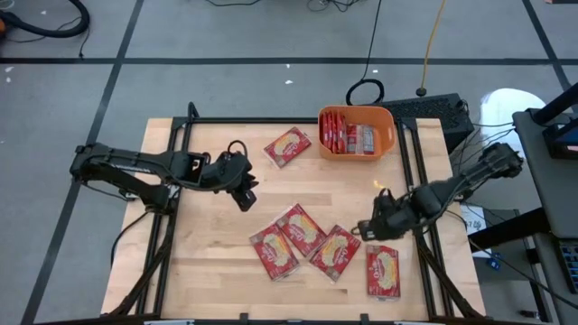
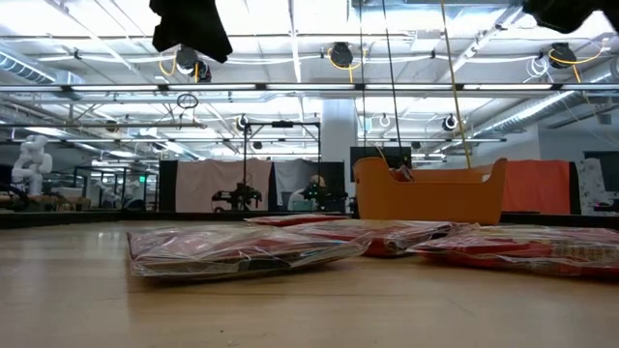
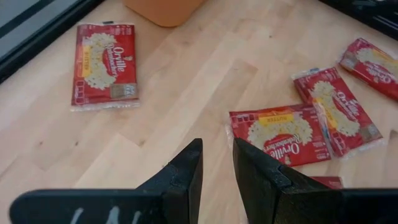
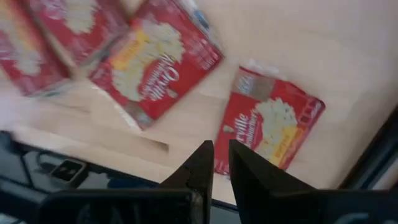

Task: Sort popcorn bags into baskets
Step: Put the red popcorn bag into the orange bin

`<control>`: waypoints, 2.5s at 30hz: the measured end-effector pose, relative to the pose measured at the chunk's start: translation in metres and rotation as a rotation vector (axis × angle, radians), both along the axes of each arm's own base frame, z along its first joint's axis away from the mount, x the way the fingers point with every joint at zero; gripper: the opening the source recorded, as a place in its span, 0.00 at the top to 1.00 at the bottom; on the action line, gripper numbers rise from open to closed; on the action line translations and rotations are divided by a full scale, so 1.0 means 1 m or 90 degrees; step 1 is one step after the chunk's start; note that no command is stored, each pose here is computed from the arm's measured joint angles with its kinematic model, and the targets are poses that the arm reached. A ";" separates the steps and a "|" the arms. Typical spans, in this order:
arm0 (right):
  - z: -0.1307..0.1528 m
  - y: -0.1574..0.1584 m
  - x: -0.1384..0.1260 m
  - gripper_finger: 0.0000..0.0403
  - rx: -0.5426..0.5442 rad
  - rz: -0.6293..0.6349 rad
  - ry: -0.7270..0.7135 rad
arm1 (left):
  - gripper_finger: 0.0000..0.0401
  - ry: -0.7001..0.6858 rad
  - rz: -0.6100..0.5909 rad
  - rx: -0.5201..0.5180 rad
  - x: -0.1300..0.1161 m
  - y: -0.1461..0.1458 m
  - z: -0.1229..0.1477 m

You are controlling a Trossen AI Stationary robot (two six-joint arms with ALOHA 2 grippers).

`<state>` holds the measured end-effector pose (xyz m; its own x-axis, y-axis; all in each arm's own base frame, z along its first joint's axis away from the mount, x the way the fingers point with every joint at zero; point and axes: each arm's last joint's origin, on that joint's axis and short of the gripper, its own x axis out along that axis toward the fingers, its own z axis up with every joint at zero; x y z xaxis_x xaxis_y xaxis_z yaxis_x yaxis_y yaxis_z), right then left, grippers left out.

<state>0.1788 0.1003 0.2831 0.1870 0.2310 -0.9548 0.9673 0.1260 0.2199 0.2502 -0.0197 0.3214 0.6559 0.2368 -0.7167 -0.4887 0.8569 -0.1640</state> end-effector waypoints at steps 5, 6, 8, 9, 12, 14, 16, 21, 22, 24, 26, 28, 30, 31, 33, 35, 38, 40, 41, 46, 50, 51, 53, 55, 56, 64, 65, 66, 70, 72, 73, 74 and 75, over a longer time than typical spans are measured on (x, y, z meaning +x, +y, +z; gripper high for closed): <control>-0.015 0.017 0.009 0.89 -0.003 0.010 0.047 | 0.77 -0.001 -0.014 -0.003 -0.001 -0.007 0.000; -0.018 0.020 0.011 0.87 -0.005 0.014 0.050 | 0.77 -0.002 -0.015 -0.003 -0.001 -0.007 0.000; -0.024 0.025 0.016 0.84 -0.008 0.019 0.055 | 0.77 -0.002 -0.016 -0.005 -0.001 -0.008 0.000; -0.027 0.027 0.018 0.81 -0.009 0.020 0.056 | 0.77 -0.002 -0.015 -0.005 -0.001 -0.008 0.000; -0.036 0.031 0.024 0.72 -0.021 0.024 0.072 | 0.77 -0.002 -0.015 -0.006 -0.001 -0.008 0.000; -0.042 0.033 0.027 0.67 -0.032 0.027 0.087 | 0.77 -0.001 -0.018 -0.002 -0.001 -0.008 0.000; -0.048 0.035 0.030 0.61 -0.043 0.029 0.107 | 0.77 -0.001 -0.015 0.004 -0.001 -0.008 0.000; -0.063 0.040 0.036 0.52 -0.049 0.041 0.146 | 0.77 -0.003 -0.002 0.019 -0.001 -0.007 0.000; -0.065 0.040 0.037 0.51 -0.052 0.044 0.153 | 0.77 -0.003 -0.002 0.020 -0.001 -0.007 0.000; -0.070 0.041 0.039 0.50 -0.059 0.049 0.162 | 0.77 -0.003 -0.002 0.020 -0.001 -0.007 0.000; -0.075 0.041 0.039 0.50 -0.061 0.053 0.170 | 0.77 -0.003 -0.002 0.020 -0.001 -0.007 0.000; -0.082 0.041 0.037 0.50 -0.055 0.056 0.179 | 0.77 -0.003 -0.002 0.020 -0.001 -0.007 0.000; -0.090 0.040 0.036 0.51 -0.050 0.059 0.175 | 0.77 -0.004 -0.001 0.020 -0.001 -0.007 0.000; -0.094 0.040 0.035 0.51 -0.048 0.058 0.171 | 0.77 -0.003 -0.001 0.020 -0.001 -0.007 0.000; -0.101 0.039 0.034 0.52 -0.045 0.053 0.167 | 0.77 -0.003 -0.001 0.020 -0.001 -0.007 0.000; -0.109 0.037 0.031 0.52 -0.044 0.052 0.164 | 0.77 -0.003 -0.001 0.020 -0.001 -0.007 0.000; -0.122 0.035 0.027 0.52 -0.040 0.050 0.159 | 0.77 -0.003 -0.001 0.020 -0.001 -0.007 0.000; -0.128 0.033 0.025 0.52 -0.039 0.050 0.158 | 0.77 -0.003 -0.001 0.020 -0.001 -0.007 0.000; -0.131 0.033 0.024 0.52 -0.038 0.053 0.155 | 0.77 -0.003 -0.001 0.020 -0.001 -0.007 0.000; -0.135 0.032 0.023 0.55 -0.033 0.065 0.147 | 0.77 -0.003 -0.002 0.020 -0.001 -0.007 0.000; -0.135 0.032 0.022 0.64 -0.034 0.068 0.149 | 0.77 -0.003 -0.002 0.021 -0.001 -0.007 0.000; -0.135 0.032 0.023 0.67 -0.034 0.069 0.148 | 0.77 -0.003 -0.001 0.022 -0.001 -0.007 0.000; -0.135 0.032 0.023 0.74 -0.034 0.070 0.146 | 0.77 -0.002 -0.001 0.027 -0.001 -0.007 0.000; -0.135 0.032 0.023 0.80 -0.035 0.072 0.145 | 0.77 0.000 -0.008 0.033 -0.001 -0.007 0.000; -0.135 0.032 0.023 0.84 -0.035 0.074 0.144 | 0.77 0.001 -0.010 0.035 -0.001 -0.007 0.000; -0.134 0.035 0.027 0.99 -0.008 0.107 0.116 | 0.77 0.005 -0.021 0.046 -0.001 -0.007 0.000; -0.133 0.036 0.028 0.99 -0.004 0.112 0.102 | 0.77 0.005 -0.021 0.046 -0.001 -0.007 0.000; -0.132 0.036 0.029 0.99 0.000 0.123 0.085 | 0.77 0.005 -0.022 0.046 -0.001 -0.007 0.000; -0.127 0.038 0.033 1.00 0.014 0.166 0.028 | 0.77 0.005 -0.022 0.046 -0.001 -0.007 0.000; -0.123 0.038 0.035 1.00 0.019 0.185 0.005 | 0.77 0.005 -0.022 0.046 -0.001 -0.007 0.000; -0.121 0.038 0.035 1.00 0.019 0.195 -0.006 | 0.77 0.005 -0.022 0.046 -0.001 -0.007 0.000; -0.119 0.038 0.034 1.00 0.018 0.205 -0.015 | 0.77 0.005 -0.022 0.046 -0.001 -0.007 0.000; -0.118 0.037 0.034 1.00 0.012 0.210 -0.022 | 0.77 0.005 -0.022 0.046 -0.001 -0.007 0.000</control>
